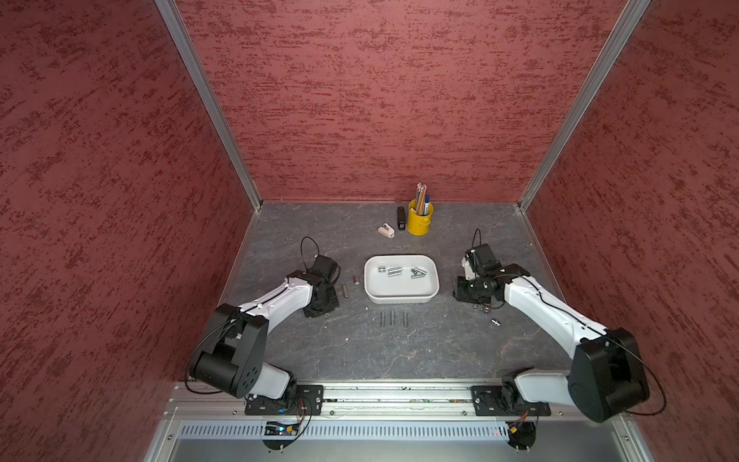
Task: Take out the socket from the storage box
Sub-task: Place the socket head at the center of the board, then pick up the socket head from the storage box, then place the socket head at the center of the board.
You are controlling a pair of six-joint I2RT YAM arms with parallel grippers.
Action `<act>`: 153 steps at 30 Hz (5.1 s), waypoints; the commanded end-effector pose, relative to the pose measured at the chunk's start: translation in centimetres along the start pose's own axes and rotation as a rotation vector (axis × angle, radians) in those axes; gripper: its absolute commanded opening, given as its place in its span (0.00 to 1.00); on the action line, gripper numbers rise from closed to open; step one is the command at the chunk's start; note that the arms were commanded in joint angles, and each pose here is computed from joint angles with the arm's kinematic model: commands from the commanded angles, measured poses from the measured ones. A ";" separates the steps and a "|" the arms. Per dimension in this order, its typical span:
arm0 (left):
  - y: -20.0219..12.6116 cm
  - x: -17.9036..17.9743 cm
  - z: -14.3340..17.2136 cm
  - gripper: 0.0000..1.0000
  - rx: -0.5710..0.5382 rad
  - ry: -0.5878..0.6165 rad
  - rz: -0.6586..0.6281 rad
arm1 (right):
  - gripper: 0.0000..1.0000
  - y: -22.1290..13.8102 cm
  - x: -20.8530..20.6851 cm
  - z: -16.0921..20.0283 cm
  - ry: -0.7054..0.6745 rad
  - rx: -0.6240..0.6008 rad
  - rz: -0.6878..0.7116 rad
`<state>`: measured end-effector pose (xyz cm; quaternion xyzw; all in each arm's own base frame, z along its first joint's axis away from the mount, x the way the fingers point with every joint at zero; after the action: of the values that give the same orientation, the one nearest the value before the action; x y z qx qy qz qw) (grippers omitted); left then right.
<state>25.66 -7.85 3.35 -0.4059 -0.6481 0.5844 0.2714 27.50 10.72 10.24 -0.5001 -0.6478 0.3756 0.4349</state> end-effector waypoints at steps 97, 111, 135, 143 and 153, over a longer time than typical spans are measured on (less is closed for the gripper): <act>-6.6 2.6 -1.0 0.61 -0.351 0.001 0.208 | 0.16 -0.5 15.8 -14.8 -0.231 -0.106 0.044; -6.8 2.4 -0.9 0.61 -0.355 0.011 0.221 | 0.16 -6.1 -9.0 -4.8 0.330 -0.101 0.205; -6.6 1.6 -0.5 0.62 -0.333 0.047 0.236 | 0.23 -0.9 -17.7 5.8 0.680 0.101 0.350; -6.6 1.5 -0.5 0.62 -0.331 0.050 0.242 | 0.24 0.9 -17.6 6.9 0.699 0.142 0.332; -6.5 1.7 -0.6 0.62 -0.334 0.046 0.231 | 0.40 2.0 -17.9 7.2 0.696 0.165 0.334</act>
<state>23.58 -5.95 9.45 -0.5235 -0.6781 0.4944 0.1476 23.27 -6.09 2.75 -0.6480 -0.3430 0.3040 0.6083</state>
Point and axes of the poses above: each gripper's point midway between its finger pads, its own y axis out along the fingers, its own x axis along the line the jaws close on, z = x × y, the point moved 1 cm from there along -y, back along the fingers, and after that the axes turned 11 degrees about -y, right-handed, at the moved point
